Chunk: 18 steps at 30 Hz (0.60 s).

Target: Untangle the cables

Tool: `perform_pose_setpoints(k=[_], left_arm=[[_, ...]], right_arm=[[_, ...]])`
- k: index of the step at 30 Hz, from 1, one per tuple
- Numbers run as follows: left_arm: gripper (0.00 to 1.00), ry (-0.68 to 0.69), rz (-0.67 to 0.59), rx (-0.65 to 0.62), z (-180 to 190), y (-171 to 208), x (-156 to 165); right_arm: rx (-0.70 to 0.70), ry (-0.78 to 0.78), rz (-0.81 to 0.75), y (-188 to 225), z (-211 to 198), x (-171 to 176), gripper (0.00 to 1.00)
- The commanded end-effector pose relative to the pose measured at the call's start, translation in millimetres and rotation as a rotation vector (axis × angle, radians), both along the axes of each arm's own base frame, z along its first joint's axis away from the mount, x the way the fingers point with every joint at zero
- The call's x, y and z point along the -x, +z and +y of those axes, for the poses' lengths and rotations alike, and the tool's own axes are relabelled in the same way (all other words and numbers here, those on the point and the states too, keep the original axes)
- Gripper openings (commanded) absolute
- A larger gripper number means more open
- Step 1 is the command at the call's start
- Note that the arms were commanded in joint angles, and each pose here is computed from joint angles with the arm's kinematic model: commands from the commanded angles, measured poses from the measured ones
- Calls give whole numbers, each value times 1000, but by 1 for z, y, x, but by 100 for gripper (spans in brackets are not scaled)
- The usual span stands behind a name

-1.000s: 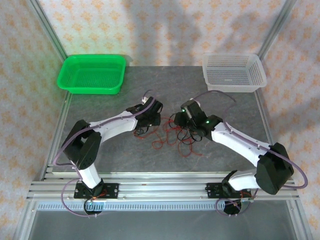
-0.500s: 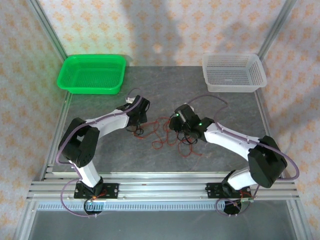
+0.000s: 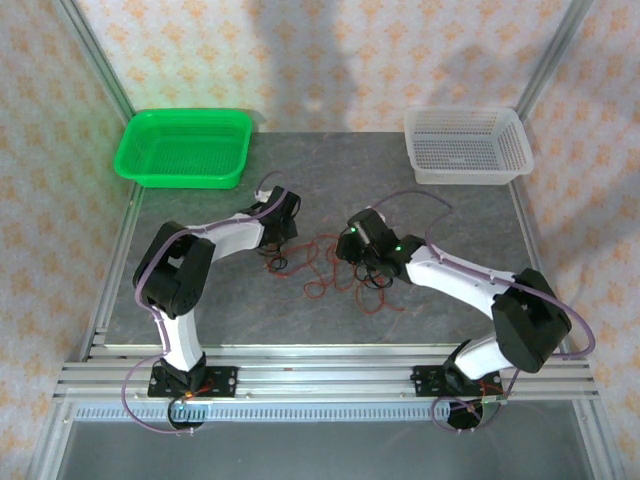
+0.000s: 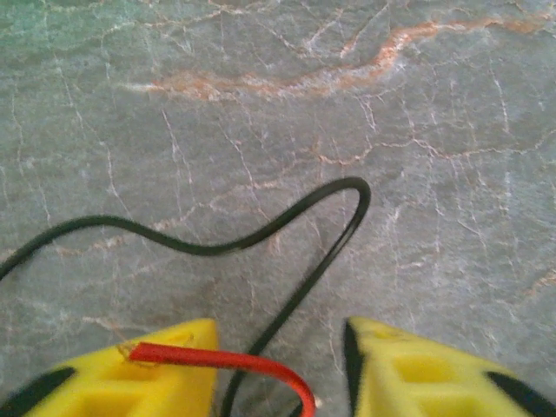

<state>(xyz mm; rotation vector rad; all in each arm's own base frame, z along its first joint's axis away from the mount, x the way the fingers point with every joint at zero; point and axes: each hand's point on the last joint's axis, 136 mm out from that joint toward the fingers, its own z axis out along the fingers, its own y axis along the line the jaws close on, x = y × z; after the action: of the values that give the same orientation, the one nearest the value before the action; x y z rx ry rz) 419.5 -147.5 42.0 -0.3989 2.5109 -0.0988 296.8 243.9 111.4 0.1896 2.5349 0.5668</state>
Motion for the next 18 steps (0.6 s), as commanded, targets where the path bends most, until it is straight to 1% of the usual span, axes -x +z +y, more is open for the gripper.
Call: perform_pose_setpoints(k=[1,3,4,7,12,14,18], left_arm=[[26,9,-71,1,0,17,-20],[2,8,-91,13,-2,26,-24],[0,3,-100,24,-5,30,-25],[0,-46,-129,57,-13,48,-22],[0,-137,-168,152,-40,92,-1],[0,-184,-184,196,-53,111,9],[0,-258,-203,285,-71,142,32]], right_arm=[[-2,3,9,-5,4,3,46],[-3,10,11,-7,7,5,46],[-5,15,12,-7,9,6,46],[-22,37,14,-10,20,9,46],[-90,101,-5,-9,53,12,46],[-140,130,-27,-4,66,11,46],[-314,191,-142,19,87,9,45]])
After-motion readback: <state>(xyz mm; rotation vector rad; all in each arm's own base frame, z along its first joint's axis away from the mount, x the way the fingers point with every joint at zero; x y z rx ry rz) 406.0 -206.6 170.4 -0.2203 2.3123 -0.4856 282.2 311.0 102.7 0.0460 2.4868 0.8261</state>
